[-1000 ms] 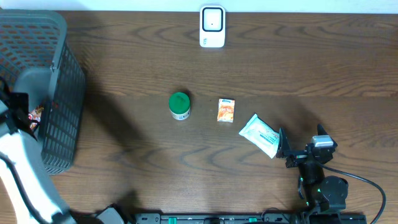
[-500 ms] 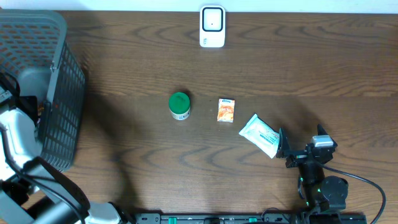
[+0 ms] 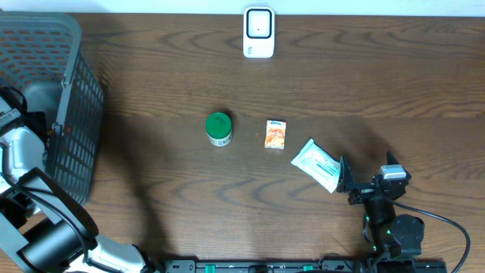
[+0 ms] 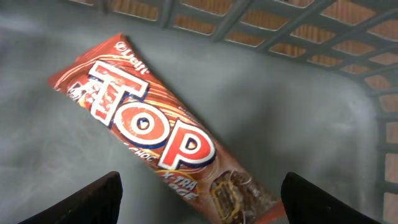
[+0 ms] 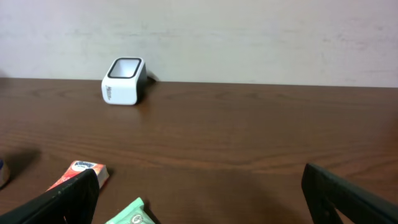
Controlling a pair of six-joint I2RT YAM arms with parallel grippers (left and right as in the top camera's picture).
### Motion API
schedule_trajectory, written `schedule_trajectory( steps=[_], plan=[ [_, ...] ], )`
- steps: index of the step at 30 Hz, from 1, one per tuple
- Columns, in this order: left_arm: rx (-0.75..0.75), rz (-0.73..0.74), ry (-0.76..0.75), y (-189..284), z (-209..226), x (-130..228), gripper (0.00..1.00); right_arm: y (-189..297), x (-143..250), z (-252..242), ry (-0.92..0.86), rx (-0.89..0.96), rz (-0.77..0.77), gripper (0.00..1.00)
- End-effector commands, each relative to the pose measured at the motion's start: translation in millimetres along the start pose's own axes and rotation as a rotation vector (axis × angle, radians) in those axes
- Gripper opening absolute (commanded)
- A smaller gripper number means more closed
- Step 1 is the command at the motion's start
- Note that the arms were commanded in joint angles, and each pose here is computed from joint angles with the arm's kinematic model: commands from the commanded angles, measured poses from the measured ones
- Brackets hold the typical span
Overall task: Scan the item barcode
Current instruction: 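Grasp the red TOP chocolate bar in the basket with the left gripper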
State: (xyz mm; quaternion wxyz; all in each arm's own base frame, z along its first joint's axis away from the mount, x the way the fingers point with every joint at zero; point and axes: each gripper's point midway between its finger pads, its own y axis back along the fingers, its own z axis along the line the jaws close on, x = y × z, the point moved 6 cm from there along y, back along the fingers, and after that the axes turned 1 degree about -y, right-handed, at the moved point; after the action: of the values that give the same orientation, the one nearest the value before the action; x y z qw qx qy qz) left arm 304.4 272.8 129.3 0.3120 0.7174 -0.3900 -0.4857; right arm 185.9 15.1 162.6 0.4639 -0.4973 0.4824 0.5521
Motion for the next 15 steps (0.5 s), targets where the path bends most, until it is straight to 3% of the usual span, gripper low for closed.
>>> schedule_trajectory(
  steps=[1,15],
  plan=[
    [-0.013,-0.001,0.021,-10,1,1,0.82,0,1,0,-0.014,0.0,-0.001,0.99],
    [-0.099,0.048,0.077,-49,16,21,0.82,0,1,0,-0.014,0.0,-0.001,0.99]
  ],
)
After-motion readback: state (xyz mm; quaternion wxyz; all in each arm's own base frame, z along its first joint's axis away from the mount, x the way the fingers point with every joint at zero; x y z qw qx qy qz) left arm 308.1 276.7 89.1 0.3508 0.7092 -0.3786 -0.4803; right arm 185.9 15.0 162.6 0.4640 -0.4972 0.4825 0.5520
